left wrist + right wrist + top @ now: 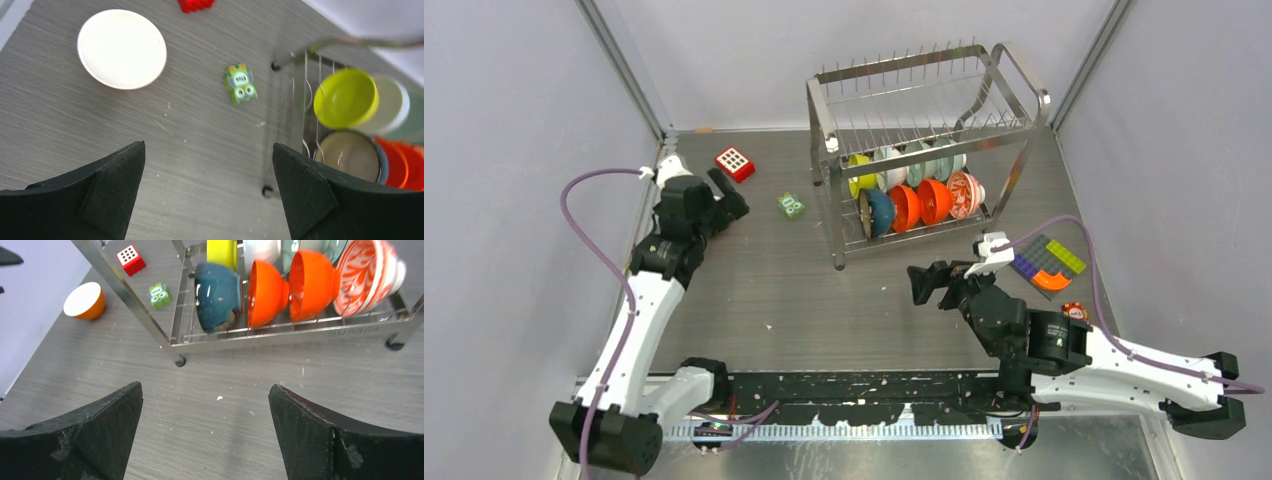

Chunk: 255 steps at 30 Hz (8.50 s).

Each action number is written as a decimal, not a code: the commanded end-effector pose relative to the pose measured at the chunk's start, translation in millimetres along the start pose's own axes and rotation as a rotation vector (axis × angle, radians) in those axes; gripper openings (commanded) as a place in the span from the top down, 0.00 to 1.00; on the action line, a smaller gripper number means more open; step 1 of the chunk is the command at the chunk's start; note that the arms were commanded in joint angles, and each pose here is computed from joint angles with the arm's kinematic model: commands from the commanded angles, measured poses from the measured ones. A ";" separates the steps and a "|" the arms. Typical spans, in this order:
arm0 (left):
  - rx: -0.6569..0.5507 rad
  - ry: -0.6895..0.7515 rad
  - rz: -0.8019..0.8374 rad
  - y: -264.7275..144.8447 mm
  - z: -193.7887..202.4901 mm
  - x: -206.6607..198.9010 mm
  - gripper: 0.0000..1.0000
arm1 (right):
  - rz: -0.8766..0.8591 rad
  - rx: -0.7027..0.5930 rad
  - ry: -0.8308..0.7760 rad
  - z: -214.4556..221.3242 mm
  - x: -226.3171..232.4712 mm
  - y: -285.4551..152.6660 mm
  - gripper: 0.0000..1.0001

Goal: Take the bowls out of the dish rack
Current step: Place the bowl at the center of the board, then adjust the dish rack at the center of the board.

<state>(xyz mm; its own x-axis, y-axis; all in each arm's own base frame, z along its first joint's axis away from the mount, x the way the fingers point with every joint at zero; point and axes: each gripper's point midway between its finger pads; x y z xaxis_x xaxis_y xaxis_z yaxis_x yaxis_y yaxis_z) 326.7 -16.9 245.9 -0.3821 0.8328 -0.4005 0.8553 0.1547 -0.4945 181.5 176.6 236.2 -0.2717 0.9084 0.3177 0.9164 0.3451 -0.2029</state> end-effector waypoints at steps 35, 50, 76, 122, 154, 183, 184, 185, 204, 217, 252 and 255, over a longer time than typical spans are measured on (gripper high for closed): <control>0.146 0.416 0.404 -80.8 114.7 -45.7 0.00 | 0.502 -0.007 0.347 -26.8 -120.2 43.8 0.06; 0.134 0.412 0.415 -85.5 115.8 -38.3 0.01 | 0.564 -0.007 0.137 -42.6 -123.8 91.5 0.38; 0.118 0.409 0.487 -92.0 116.8 -45.0 0.02 | 0.332 0.074 -0.012 -8.8 -55.3 140.4 0.37; 0.135 0.395 0.595 -103.0 123.4 -57.7 0.04 | 0.709 -0.436 0.265 -114.1 -201.9 77.6 0.10; 0.159 0.406 0.583 -97.1 129.2 -59.3 0.04 | 0.738 -0.385 0.171 -146.0 -251.4 155.1 0.47; 0.141 0.395 0.593 -101.3 125.0 -58.6 0.04 | 0.732 -0.207 0.197 -87.8 -193.6 109.7 0.79; 0.140 0.394 0.591 -101.2 124.8 -58.5 0.04 | 0.729 -0.200 0.201 -84.3 -188.6 108.9 0.79; 0.137 0.394 0.590 -101.0 124.2 -58.3 0.04 | 0.726 -0.194 0.209 -80.6 -183.4 108.2 0.79; 0.106 0.380 0.590 -101.0 119.5 -57.8 0.04 | 0.694 -0.120 0.391 -27.0 -137.3 93.3 0.76; 0.086 0.381 0.581 -100.5 116.4 -55.4 0.04 | 0.627 -0.092 0.410 -19.5 -104.2 103.3 0.72; 0.128 0.383 0.600 -106.9 122.2 -58.8 0.06 | 0.236 0.103 0.139 2.6 -88.3 10.5 0.14; 0.202 0.337 0.606 -107.6 137.3 -65.4 0.10 | 0.153 0.075 0.195 10.3 -80.9 5.2 0.15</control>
<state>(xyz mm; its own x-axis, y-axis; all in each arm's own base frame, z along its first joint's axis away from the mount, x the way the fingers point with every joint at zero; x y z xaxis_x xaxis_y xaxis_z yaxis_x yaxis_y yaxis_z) 214.8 -142.1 214.3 0.2807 0.9024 -0.3271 0.8184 -0.4030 -0.4096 219.5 94.3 207.0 0.0561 0.9082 0.4147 0.9284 0.1053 -0.3563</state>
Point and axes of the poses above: each gripper's point midway between its finger pads, its own y axis out along the fingers, its own x axis along the line the jaws close on, z = x × y
